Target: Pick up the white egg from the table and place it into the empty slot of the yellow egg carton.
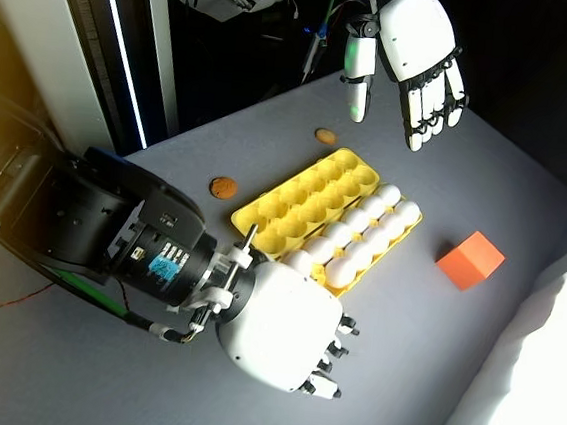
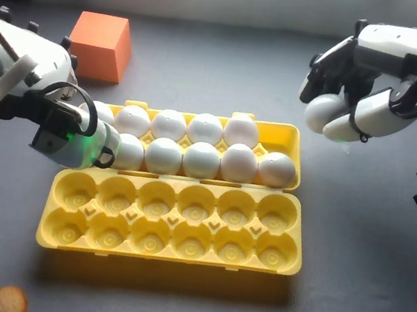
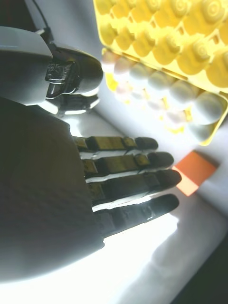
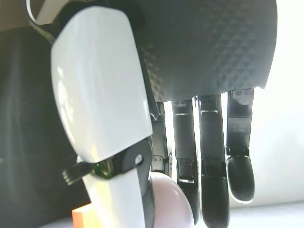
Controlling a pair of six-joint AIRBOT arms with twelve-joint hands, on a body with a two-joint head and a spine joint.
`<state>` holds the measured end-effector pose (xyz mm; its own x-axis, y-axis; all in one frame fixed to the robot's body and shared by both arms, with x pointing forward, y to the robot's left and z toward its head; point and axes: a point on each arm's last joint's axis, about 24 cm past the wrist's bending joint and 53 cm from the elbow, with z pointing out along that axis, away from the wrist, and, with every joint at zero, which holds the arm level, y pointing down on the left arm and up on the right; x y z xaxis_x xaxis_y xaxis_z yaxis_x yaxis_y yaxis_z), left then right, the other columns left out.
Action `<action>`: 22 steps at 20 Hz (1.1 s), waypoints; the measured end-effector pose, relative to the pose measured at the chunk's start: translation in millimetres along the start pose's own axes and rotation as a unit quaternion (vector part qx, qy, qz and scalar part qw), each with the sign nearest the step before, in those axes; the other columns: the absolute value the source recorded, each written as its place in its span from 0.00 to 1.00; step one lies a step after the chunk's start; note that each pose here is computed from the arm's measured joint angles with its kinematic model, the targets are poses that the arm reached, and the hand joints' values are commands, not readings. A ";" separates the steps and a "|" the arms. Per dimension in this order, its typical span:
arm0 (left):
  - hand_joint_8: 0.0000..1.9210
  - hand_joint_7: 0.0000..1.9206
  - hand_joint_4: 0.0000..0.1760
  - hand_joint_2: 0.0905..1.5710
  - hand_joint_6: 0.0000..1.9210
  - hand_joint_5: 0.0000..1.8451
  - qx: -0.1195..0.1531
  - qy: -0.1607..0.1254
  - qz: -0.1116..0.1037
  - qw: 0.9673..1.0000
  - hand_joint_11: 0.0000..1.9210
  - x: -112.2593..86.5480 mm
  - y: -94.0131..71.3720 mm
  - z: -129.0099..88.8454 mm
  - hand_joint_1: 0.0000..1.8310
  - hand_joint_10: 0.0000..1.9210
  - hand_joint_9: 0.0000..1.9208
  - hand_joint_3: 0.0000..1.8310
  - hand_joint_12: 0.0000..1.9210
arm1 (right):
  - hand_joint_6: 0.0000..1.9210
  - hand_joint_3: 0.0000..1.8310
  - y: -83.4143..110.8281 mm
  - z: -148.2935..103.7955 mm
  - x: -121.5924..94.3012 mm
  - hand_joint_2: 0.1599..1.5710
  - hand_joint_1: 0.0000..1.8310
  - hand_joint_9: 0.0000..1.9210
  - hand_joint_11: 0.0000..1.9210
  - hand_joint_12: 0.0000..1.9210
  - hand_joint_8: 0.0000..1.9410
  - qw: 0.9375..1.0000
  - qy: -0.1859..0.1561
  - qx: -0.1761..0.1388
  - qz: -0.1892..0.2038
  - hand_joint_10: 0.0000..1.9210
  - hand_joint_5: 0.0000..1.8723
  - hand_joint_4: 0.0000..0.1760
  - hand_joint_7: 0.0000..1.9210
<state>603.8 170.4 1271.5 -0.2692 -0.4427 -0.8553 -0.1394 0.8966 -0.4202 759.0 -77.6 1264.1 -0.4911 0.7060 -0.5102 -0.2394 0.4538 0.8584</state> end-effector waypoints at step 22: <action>0.00 0.21 0.00 0.82 0.00 0.19 -0.001 -0.005 0.004 1.000 0.00 -1.5 0.9 0.6 0.00 0.00 0.20 0.00 0.29 | 0.15 0.00 3.5 16.7 33.0 0.69 0.60 0.30 0.08 0.76 0.11 0.999 0.012 -0.007 0.029 0.33 0.37 0.00 0.41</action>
<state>604.7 171.8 1272.2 -0.2615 -0.4359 -0.8612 -0.1392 0.8999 -0.4132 756.0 -43.7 1249.4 -0.5250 0.7173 -0.4581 -0.2218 0.4044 0.8873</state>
